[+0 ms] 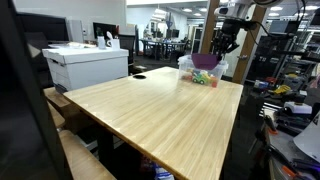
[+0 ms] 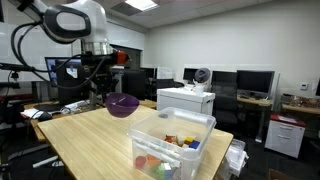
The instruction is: Pour the contents in the purple bowl into the clear container
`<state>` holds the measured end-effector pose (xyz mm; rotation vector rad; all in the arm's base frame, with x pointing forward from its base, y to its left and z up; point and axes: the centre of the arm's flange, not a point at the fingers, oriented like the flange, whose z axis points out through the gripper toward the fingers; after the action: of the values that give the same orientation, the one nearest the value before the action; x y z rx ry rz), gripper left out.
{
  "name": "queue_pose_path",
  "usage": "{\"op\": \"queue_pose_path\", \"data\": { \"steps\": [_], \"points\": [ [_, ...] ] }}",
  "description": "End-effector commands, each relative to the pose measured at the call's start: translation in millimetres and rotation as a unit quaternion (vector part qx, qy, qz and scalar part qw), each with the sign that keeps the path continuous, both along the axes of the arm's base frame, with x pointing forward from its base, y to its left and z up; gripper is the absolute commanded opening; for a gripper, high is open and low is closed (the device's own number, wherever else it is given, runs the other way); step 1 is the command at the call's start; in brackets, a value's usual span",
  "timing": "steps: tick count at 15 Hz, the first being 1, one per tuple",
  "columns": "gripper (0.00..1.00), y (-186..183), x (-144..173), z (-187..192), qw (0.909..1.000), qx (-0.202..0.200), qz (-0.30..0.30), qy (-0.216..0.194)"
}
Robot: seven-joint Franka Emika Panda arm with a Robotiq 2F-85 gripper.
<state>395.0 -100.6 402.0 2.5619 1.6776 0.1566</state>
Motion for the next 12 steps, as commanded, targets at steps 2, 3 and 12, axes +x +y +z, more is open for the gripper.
{"op": "queue_pose_path", "data": {
  "steps": [2,3,12],
  "points": [
    [0.01,24.5,-63.1,-39.5,0.9945,-0.026,0.096,-0.033],
    [0.01,27.1,-66.7,-46.1,0.9929,-0.031,0.109,-0.037],
    [0.01,29.4,-25.9,-41.3,0.9913,-0.041,0.125,-0.004]
  ]
}}
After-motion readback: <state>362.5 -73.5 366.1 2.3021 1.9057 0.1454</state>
